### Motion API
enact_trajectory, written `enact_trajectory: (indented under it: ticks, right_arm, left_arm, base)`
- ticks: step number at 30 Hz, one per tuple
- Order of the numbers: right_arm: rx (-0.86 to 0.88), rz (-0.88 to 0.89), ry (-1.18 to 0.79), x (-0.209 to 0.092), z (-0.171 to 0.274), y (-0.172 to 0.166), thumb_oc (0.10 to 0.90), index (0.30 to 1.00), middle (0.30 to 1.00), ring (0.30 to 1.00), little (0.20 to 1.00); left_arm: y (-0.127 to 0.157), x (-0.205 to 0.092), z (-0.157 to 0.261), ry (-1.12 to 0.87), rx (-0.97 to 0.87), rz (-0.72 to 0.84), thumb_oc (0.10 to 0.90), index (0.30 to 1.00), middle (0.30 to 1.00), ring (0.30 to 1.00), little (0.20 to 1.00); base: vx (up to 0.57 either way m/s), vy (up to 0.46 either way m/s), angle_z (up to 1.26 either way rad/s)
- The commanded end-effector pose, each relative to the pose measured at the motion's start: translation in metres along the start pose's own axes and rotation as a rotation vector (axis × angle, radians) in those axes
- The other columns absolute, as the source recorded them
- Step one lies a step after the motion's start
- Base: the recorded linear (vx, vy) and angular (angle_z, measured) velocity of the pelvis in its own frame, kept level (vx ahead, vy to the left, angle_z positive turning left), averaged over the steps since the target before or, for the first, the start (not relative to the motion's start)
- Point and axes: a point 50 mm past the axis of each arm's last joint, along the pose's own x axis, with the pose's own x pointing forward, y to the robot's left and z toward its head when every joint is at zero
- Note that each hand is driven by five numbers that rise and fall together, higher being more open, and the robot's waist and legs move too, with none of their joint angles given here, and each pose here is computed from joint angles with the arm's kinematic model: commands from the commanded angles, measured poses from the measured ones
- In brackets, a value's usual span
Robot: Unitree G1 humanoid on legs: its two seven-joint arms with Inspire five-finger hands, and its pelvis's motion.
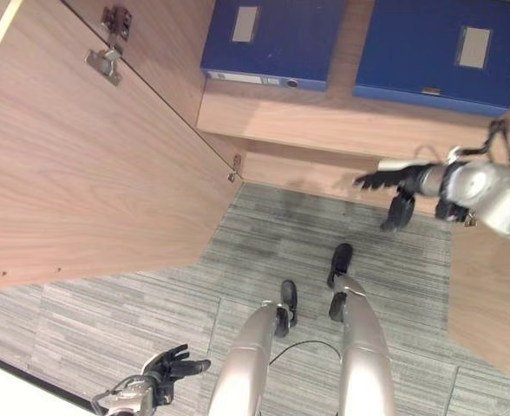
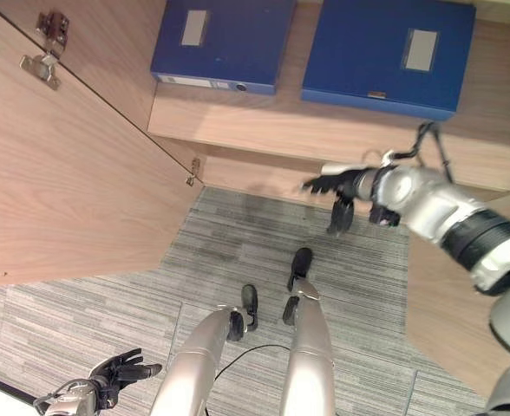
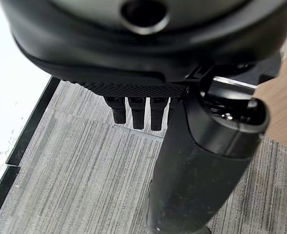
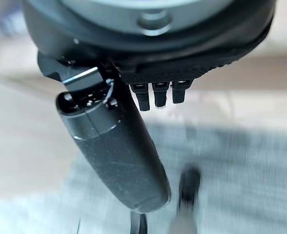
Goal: Put the empty folder in the office cabinet
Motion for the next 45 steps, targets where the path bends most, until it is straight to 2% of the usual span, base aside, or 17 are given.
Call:
enact_trajectory:
  ticks: [1,7,11,15,16,17,19,21,22,24,25,29,30,31,37,41,45]
  right_arm:
    - [-0.146,-0.003,-0.020,-0.008,0.009,-0.006,0.800,0.900,0.900,0.900,0.900]
    - [-0.126,-0.009,-0.044,-0.003,0.013,-0.001,0.800,0.900,0.900,0.900,0.900]
    - [-0.098,-0.081,-0.120,-0.004,0.022,-0.001,0.800,0.900,0.900,0.900,0.900]
    - [0.097,-0.210,-0.177,-0.010,0.001,0.021,0.800,0.900,0.900,0.900,0.900]
    - [0.099,-0.210,-0.176,-0.011,0.001,0.022,0.800,0.900,0.900,0.900,0.900]
    - [0.244,-0.270,-0.178,-0.015,-0.018,0.039,0.800,0.900,0.900,0.900,0.900]
    - [0.304,-0.299,-0.174,-0.018,-0.026,0.050,0.800,0.900,0.900,0.900,0.900]
    - [0.567,-0.403,-0.112,-0.014,-0.053,0.093,0.800,0.900,0.900,0.900,0.900]
    - [0.569,-0.403,-0.112,-0.014,-0.053,0.093,0.800,0.900,0.900,0.900,0.900]
    - [0.787,-0.481,-0.090,-0.015,-0.065,0.119,0.800,0.900,0.900,0.900,0.900]
    - [0.992,-0.517,-0.107,-0.010,-0.062,0.145,0.800,0.900,0.900,0.900,0.900]
    - [1.358,-0.599,-0.151,-0.007,-0.043,0.190,0.800,0.900,0.900,0.900,0.900]
    - [1.359,-0.599,-0.151,-0.006,-0.043,0.190,0.800,0.900,0.900,0.900,0.900]
    - [1.398,-0.588,-0.127,-0.010,-0.041,0.206,0.800,0.900,0.900,0.900,0.900]
    - [1.364,-0.501,-0.031,-0.020,-0.047,0.236,0.800,0.900,0.900,0.900,0.900]
    - [1.367,-0.462,-0.020,-0.021,-0.046,0.243,0.800,0.900,0.900,0.900,0.900]
    - [1.444,-0.491,0.033,-0.025,-0.050,0.256,0.800,0.900,0.900,0.900,0.900]
  left_arm:
    - [0.052,-0.018,-0.025,0.104,0.070,0.126,0.800,0.900,0.900,0.900,0.900]
    - [0.052,-0.017,-0.026,0.121,0.082,0.134,0.800,0.900,0.900,0.900,0.900]
    - [0.052,-0.018,-0.030,0.135,0.068,0.150,0.800,0.900,0.900,0.900,0.900]
    - [0.051,-0.020,-0.043,0.170,0.041,0.174,0.800,0.900,0.900,0.900,0.900]
    - [0.052,-0.020,-0.043,0.170,0.044,0.175,0.800,0.900,0.900,0.900,0.900]
    - [0.047,-0.021,-0.051,0.187,0.037,0.170,0.800,0.900,0.900,0.900,0.900]
    - [0.045,-0.022,-0.055,0.199,0.043,0.169,0.800,0.900,0.900,0.900,0.900]
    - [0.029,-0.019,-0.065,0.229,0.035,0.149,0.800,0.900,0.900,0.900,0.900]
    - [0.029,-0.019,-0.064,0.228,0.036,0.149,0.800,0.900,0.900,0.900,0.900]
    - [0.025,-0.019,-0.069,0.255,0.056,0.161,0.800,0.900,0.900,0.900,0.900]
    - [0.018,-0.019,-0.076,0.290,0.087,0.159,0.800,0.900,0.900,0.900,0.900]
    - [-0.001,-0.018,-0.087,0.328,0.117,0.132,0.800,0.900,0.900,0.900,0.900]
    - [0.000,-0.019,-0.087,0.328,0.117,0.133,0.800,0.900,0.900,0.900,0.900]
    - [-0.006,-0.020,-0.094,0.349,0.121,0.124,0.800,0.900,0.900,0.900,0.900]
    - [-0.009,-0.029,-0.117,0.424,0.149,0.103,0.800,0.900,0.900,0.900,0.900]
    - [-0.008,-0.032,-0.123,0.449,0.167,0.091,0.800,0.900,0.900,0.900,0.900]
    - [-0.007,-0.033,-0.124,0.452,0.165,0.091,0.800,0.900,0.900,0.900,0.900]
  base:
    - [0.00,0.000,0.00]
    - [-0.01,0.016,-0.02]
    - [-0.04,0.081,-0.16]
    - [0.04,0.113,-0.21]
    - [0.02,0.154,-0.14]
    - [0.00,0.165,-0.08]
    - [0.00,0.145,0.01]
    - [-0.02,0.190,-0.55]
    - [-0.03,0.187,-0.68]
    - [-0.03,0.167,-0.39]
    - [0.01,0.200,-0.47]
    - [-0.04,0.151,-0.70]
    - [-0.14,0.148,-0.31]
    - [-0.13,0.113,-0.36]
    - [-0.04,0.039,-0.49]
    - [0.04,-0.044,-0.61]
    - [0.04,-0.117,-0.55]
